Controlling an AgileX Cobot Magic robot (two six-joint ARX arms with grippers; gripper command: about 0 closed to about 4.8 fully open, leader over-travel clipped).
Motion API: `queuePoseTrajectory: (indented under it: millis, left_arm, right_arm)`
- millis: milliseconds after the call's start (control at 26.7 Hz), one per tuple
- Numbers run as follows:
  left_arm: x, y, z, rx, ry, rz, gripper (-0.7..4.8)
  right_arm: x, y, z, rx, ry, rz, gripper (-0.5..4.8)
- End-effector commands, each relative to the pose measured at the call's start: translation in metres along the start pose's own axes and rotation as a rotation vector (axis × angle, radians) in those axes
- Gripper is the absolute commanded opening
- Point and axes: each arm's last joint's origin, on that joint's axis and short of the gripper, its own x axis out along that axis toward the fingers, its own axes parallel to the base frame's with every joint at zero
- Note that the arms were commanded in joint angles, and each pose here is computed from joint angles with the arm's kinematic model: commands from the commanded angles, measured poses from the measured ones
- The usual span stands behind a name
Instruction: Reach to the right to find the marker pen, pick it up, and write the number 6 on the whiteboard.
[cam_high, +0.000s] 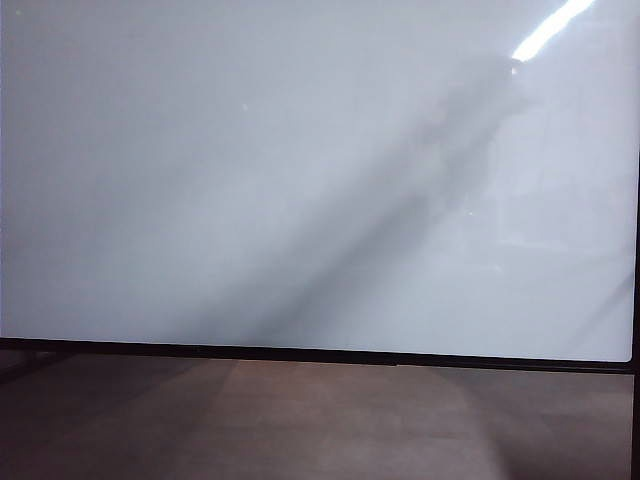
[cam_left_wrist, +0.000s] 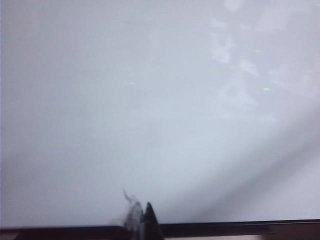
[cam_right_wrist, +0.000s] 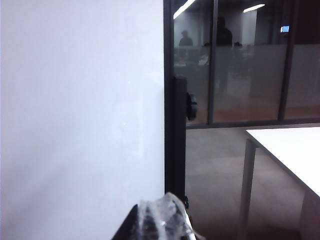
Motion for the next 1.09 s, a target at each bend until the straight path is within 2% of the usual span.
queuePoseTrajectory:
  millis: [37,187,300,487,562,637,825,1087]
  left_arm:
    - [0.014,-0.002,0.024,0.001,-0.02,-0.073,-0.07]
    - [0.035,-0.009,0.045,-0.005,-0.013,-0.139,-0.06]
    - [0.051,-0.022,0.055,-0.017,0.003,-0.216,-0.07]
    - [0.074,-0.054,0.063,-0.033,0.05,-0.309,-0.07]
    - [0.079,-0.068,0.065,0.0,0.08,-0.342,-0.07]
    - [0.082,-0.08,0.067,0.023,0.095,-0.381,-0.07]
    - [0.083,-0.097,0.068,0.018,0.104,-0.458,-0.06]
    - [0.083,-0.1,0.067,0.018,0.114,-0.471,-0.06]
  right_arm:
    - [0.014,0.004,0.011,-0.023,-0.011,0.015,-0.01]
    - [0.031,0.009,0.013,-0.027,-0.024,0.028,-0.01]
    - [0.043,0.012,0.01,-0.025,-0.036,0.026,-0.01]
    - [0.06,0.013,-0.001,-0.039,0.005,0.014,-0.01]
    - [0.066,0.01,-0.004,-0.047,0.016,0.003,-0.01]
    - [0.072,0.004,-0.007,-0.054,0.019,0.018,-0.01]
    - [0.087,-0.021,-0.015,-0.071,0.043,0.005,-0.01]
    - [0.1,-0.056,-0.03,-0.089,0.107,-0.031,-0.01]
